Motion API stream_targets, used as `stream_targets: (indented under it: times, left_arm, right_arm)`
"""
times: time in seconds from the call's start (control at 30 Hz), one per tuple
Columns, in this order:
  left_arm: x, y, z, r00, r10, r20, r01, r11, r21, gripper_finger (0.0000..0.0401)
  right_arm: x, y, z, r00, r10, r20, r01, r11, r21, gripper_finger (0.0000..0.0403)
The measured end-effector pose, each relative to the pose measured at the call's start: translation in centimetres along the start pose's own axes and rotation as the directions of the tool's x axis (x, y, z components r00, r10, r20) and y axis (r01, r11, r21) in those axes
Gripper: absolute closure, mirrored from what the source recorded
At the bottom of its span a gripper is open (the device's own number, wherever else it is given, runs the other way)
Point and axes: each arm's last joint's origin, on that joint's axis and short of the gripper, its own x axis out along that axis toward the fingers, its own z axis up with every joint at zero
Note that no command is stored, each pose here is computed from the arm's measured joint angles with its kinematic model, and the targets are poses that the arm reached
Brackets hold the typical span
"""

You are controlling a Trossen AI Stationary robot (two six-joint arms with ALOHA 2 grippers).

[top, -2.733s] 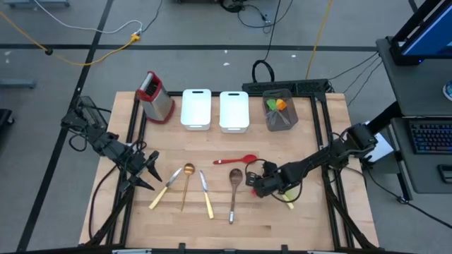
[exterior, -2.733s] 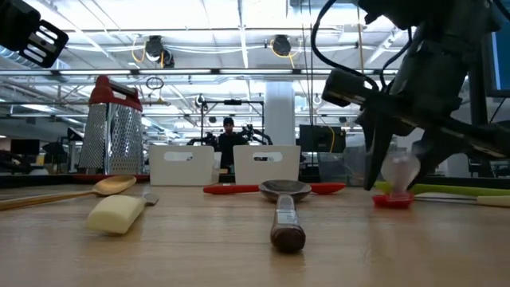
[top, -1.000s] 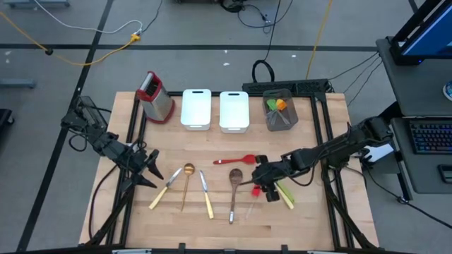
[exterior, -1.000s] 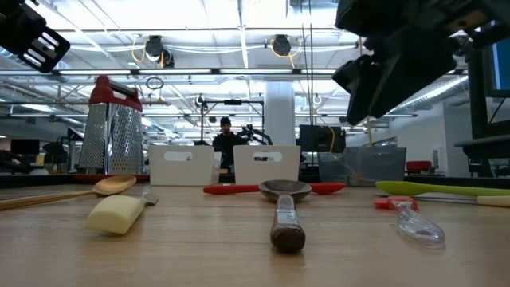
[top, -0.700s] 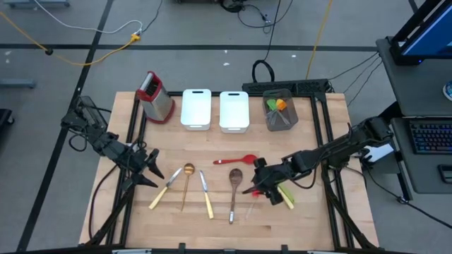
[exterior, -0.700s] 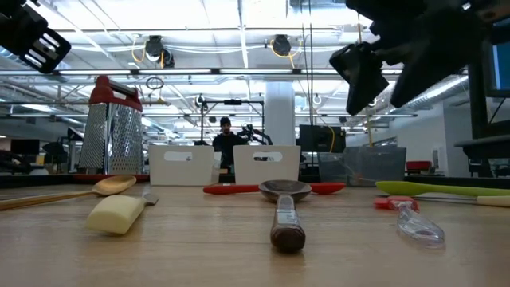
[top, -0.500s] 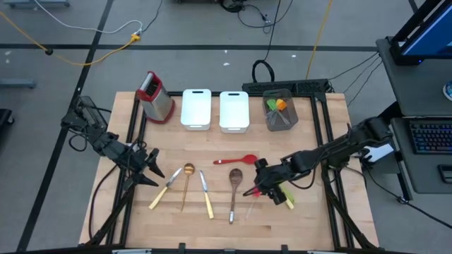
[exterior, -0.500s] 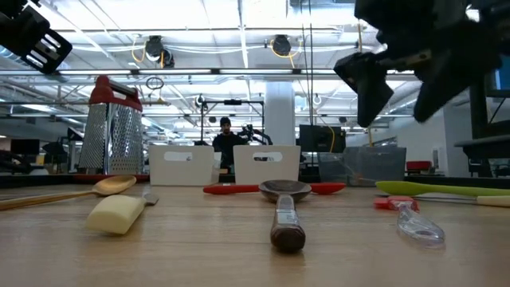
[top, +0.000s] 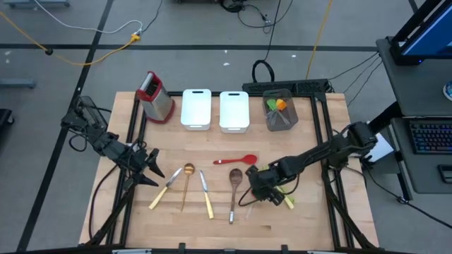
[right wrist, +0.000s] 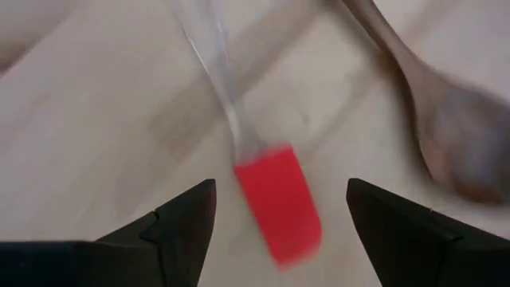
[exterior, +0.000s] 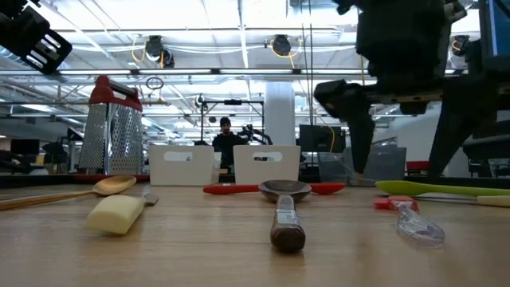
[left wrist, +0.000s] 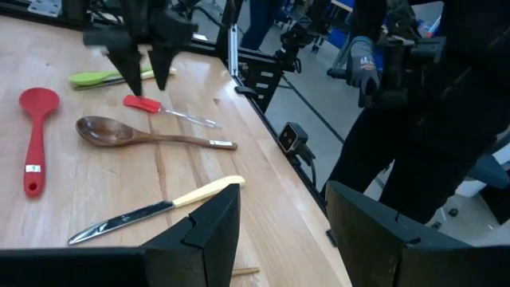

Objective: Pick & Place Kitchen Items
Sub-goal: Put the red silicone spatula into the black bin

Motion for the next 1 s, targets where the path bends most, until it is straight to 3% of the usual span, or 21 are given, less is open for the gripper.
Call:
stream_targets:
  times: [0.37, 0.53, 0.77, 1.0]
  left_arm:
    - [0.0, 0.0, 0.0, 1.0, -0.001, 0.001, 0.001, 0.999, -0.035, 0.021]
    - [0.0, 0.0, 0.0, 1.0, -0.01, -0.002, 0.01, 0.999, -0.051, 0.021]
    - [0.0, 0.0, 0.0, 1.0, -0.01, -0.003, 0.01, 0.999, -0.044, 0.021]
    - [0.0, 0.0, 0.0, 1.0, -0.009, -0.004, 0.009, 0.999, -0.044, 0.021]
  right_arm:
    - [4.5, 0.1, -1.3, 0.964, 0.135, -0.23, -0.14, 0.99, -0.005, 0.0124]
    - [4.6, 0.1, -1.1, 0.97, 0.124, -0.209, -0.12, 0.992, 0.028, 0.0124]
    - [3.4, -0.3, -0.3, 0.988, 0.027, -0.152, -0.016, 0.997, 0.074, 0.0124]
    - [3.1, -0.3, -0.1, 0.991, 0.013, -0.135, -0.003, 0.997, 0.076, 0.0124]
